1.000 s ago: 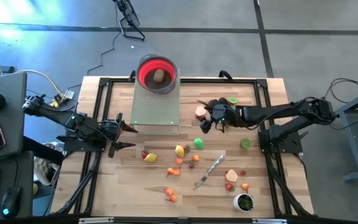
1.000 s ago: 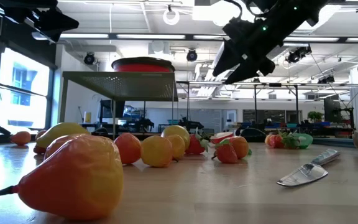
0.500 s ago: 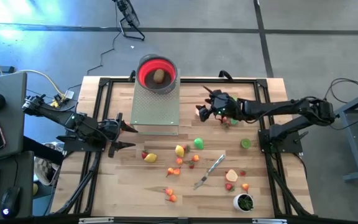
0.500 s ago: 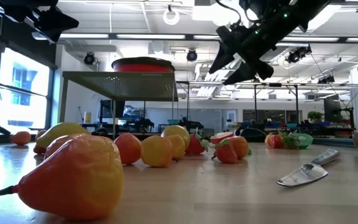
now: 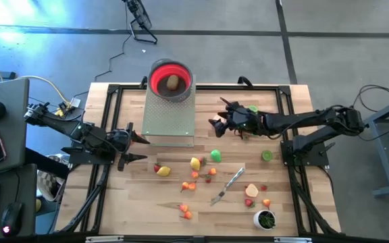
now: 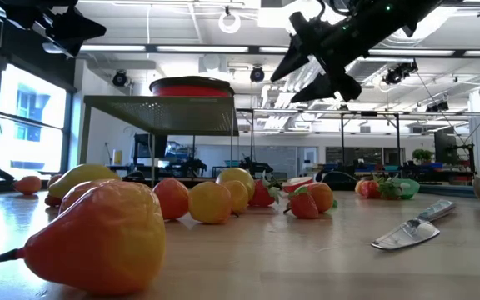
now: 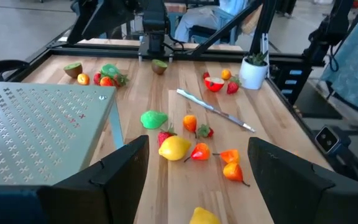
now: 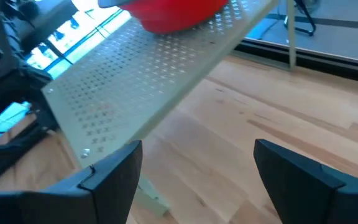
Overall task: Pick & Place Fruit
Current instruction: Put the half apple into the red strainer on the shelf
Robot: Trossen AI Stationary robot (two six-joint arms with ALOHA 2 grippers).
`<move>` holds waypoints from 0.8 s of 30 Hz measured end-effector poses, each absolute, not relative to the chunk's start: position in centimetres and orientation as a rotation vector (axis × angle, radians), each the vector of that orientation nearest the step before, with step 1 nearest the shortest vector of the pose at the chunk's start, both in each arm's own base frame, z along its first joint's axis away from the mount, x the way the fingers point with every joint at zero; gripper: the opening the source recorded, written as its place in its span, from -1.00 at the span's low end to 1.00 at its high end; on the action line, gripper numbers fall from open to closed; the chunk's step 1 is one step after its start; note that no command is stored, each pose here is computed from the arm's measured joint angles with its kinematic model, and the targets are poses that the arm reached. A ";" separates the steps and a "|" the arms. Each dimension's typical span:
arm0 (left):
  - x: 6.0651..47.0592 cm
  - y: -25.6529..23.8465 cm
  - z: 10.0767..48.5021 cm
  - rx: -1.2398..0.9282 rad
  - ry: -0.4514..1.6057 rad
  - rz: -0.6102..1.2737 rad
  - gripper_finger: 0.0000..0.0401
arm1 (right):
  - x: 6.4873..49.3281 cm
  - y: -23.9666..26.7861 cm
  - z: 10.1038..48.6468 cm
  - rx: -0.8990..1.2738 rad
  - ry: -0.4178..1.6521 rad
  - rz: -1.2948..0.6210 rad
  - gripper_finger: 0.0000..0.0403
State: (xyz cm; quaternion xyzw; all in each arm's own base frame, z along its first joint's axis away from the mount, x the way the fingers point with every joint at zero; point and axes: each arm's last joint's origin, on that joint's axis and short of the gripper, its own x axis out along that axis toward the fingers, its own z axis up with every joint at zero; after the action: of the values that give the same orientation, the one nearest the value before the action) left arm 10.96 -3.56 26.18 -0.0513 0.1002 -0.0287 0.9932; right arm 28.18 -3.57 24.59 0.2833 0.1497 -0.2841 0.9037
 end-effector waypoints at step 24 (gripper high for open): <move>11.0 -3.6 26.3 -0.127 0.191 -0.056 0.33 | 31.1 -7.2 23.0 0.251 0.655 -0.648 0.50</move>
State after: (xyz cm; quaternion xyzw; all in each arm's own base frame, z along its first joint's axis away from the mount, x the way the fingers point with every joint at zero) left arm 10.98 -3.57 26.29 -0.0633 0.0955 -0.0280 0.9930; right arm 31.14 -7.15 22.96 0.1209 0.3154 -0.3117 0.8881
